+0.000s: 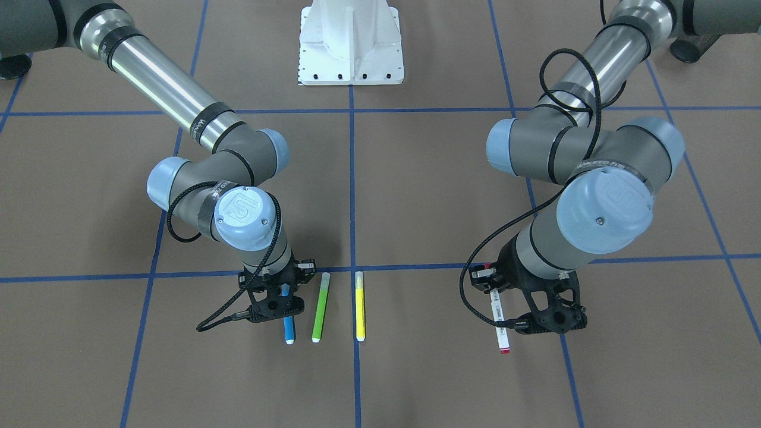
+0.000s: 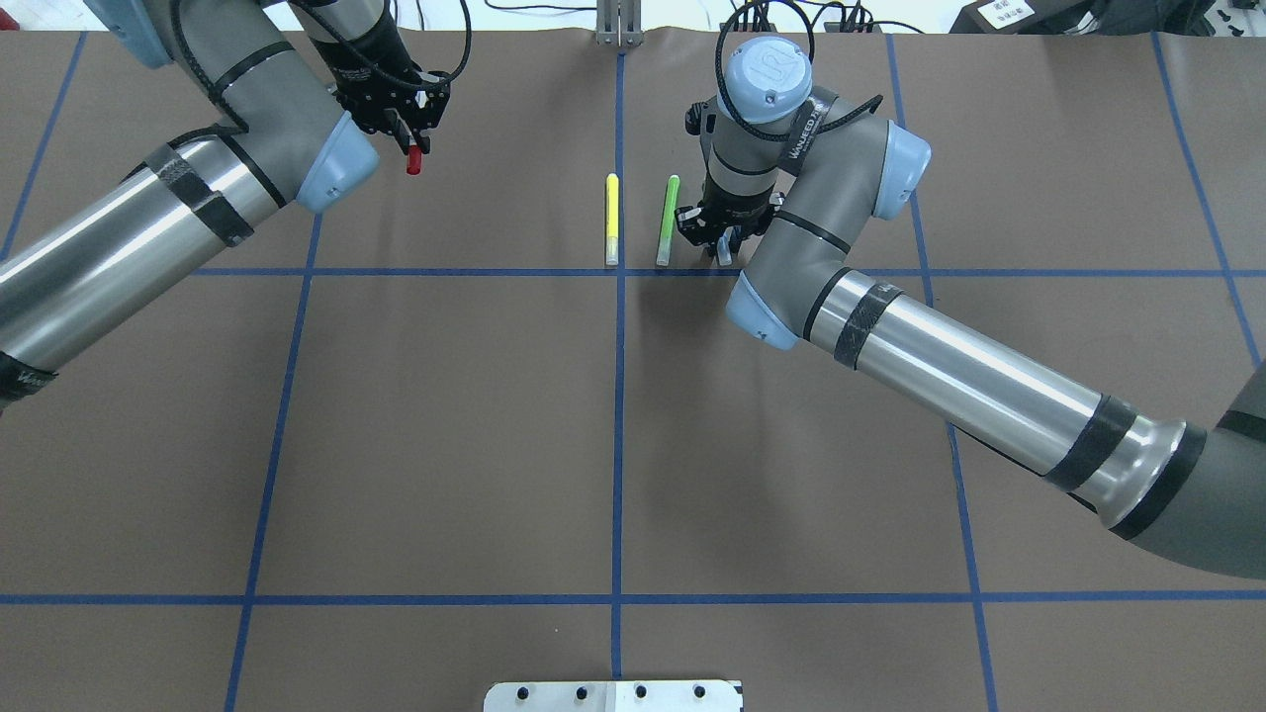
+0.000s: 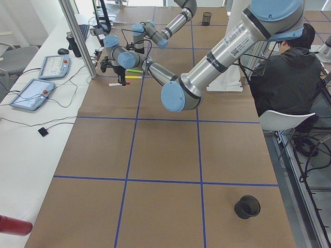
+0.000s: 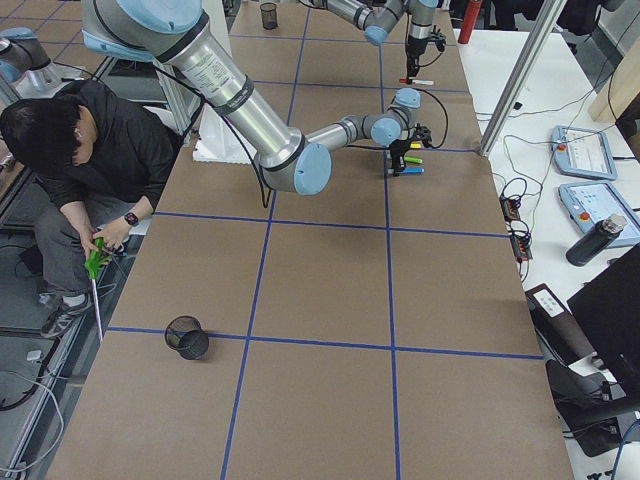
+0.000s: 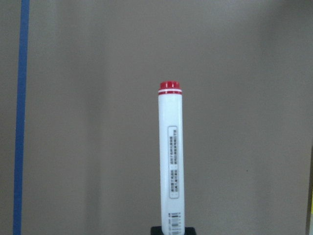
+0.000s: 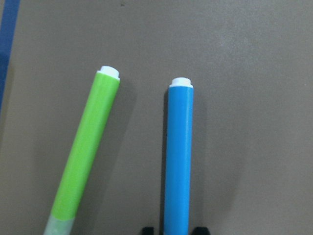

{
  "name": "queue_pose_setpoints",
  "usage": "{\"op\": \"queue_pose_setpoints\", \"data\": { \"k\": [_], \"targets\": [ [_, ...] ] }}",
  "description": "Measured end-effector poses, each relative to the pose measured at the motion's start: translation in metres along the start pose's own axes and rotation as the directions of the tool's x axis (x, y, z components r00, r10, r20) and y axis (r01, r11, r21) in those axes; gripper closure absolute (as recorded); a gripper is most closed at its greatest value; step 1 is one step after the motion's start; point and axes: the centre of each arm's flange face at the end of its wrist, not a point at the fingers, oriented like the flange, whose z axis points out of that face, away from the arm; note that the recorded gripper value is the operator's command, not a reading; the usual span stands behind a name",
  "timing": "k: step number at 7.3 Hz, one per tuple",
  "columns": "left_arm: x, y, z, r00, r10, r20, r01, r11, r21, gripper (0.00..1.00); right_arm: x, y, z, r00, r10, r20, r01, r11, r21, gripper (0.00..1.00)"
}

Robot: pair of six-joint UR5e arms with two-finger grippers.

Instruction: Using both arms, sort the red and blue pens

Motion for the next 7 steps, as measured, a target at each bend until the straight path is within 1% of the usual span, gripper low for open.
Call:
{"op": "queue_pose_setpoints", "data": {
  "k": [2, 4, 5, 6, 7],
  "targets": [
    [-0.003, 0.0, 0.001, 1.0, -0.001, 0.001, 0.001, 1.0, -0.001, 1.0, 0.002, -0.002, -0.002, 1.0, 0.002, -0.001, -0.002, 1.0, 0.003, 1.0],
    [-0.017, 0.004, -0.004, 1.0, -0.004, -0.004, 0.004, 1.0, 0.008, 1.0, -0.003, -0.015, -0.037, 1.0, 0.007, 0.012, -0.008, 1.0, 0.03, 1.0],
    [-0.036, 0.008, -0.011, 1.0, -0.007, -0.004, 0.007, 1.0, 0.018, 1.0, 0.003, -0.02, -0.058, 1.0, 0.011, -0.003, -0.011, 1.0, 0.029, 1.0],
    [-0.062, 0.01, -0.025, 1.0, 0.005, 0.012, -0.006, 1.0, 0.023, 1.0, 0.018, -0.02, -0.073, 0.999, -0.004, -0.035, 0.005, 1.0, 0.015, 1.0],
    [-0.091, 0.012, -0.043, 0.998, 0.046, 0.044, -0.047, 0.999, 0.018, 1.0, 0.045, -0.014, -0.079, 0.996, -0.037, -0.077, 0.037, 0.999, -0.006, 1.0]
  ]
}}
